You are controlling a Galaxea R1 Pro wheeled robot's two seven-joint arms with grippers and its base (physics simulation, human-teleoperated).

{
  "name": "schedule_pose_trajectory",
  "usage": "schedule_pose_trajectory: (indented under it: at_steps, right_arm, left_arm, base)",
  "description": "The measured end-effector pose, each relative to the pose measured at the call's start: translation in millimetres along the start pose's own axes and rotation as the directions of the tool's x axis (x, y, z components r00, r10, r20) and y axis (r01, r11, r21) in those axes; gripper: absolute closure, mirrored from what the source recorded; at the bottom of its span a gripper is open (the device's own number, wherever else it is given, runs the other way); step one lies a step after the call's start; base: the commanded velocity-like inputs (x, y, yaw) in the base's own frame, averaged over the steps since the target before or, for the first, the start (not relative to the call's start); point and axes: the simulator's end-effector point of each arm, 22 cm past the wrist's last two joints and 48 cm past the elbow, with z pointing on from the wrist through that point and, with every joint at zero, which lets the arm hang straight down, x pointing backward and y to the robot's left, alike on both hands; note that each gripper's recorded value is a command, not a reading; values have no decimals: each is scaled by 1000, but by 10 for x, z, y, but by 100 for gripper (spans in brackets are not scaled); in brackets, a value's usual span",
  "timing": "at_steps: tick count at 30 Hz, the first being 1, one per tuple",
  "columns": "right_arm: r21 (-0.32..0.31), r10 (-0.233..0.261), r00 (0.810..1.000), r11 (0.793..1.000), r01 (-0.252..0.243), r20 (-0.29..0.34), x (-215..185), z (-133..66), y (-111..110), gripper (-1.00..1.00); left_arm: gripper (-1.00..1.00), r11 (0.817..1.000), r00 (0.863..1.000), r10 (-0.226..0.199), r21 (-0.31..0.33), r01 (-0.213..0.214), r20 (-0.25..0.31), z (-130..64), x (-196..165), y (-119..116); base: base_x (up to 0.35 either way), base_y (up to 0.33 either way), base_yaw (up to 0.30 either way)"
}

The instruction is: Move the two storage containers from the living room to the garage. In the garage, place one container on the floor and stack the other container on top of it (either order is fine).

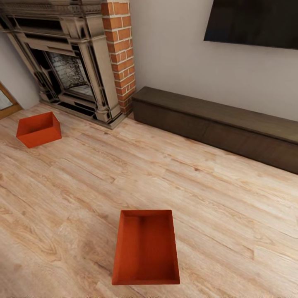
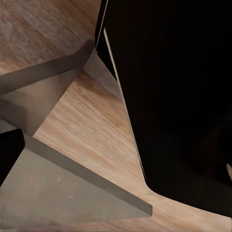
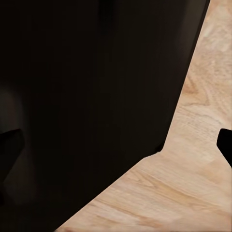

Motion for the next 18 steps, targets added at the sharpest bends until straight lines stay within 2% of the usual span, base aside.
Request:
schedule_pose_trajectory:
  at_steps: [6, 12, 17, 18]
  right_arm:
    - [-1, 0, 1000, 1000, 0, -9, 37, 4, 6, -100]
    - [-2, 1, 1000, 1000, -1, -20, 78, 8, 10, -100]
    - [-3, 1, 1000, 1000, -1, -28, 111, 10, 11, -100]
    - [-2, 1, 1000, 1000, -1, -30, 118, 11, 9, -100]
  left_arm:
    - [-100, 1000, 1000, -3, 1, 3, -8, 1, 33, -17]
    - [-100, 1000, 1000, -12, 3, 12, 17, 0, -102, -15]
    - [-100, 1000, 996, -20, 8, 19, 86, -21, -467, 23]
    - [-100, 1000, 993, -18, 18, 16, 119, -42, -643, 12]
  base:
    - [0, 0, 0]
    - [0, 0, 0]
    - [0, 0, -2]
    - [0, 0, -19]
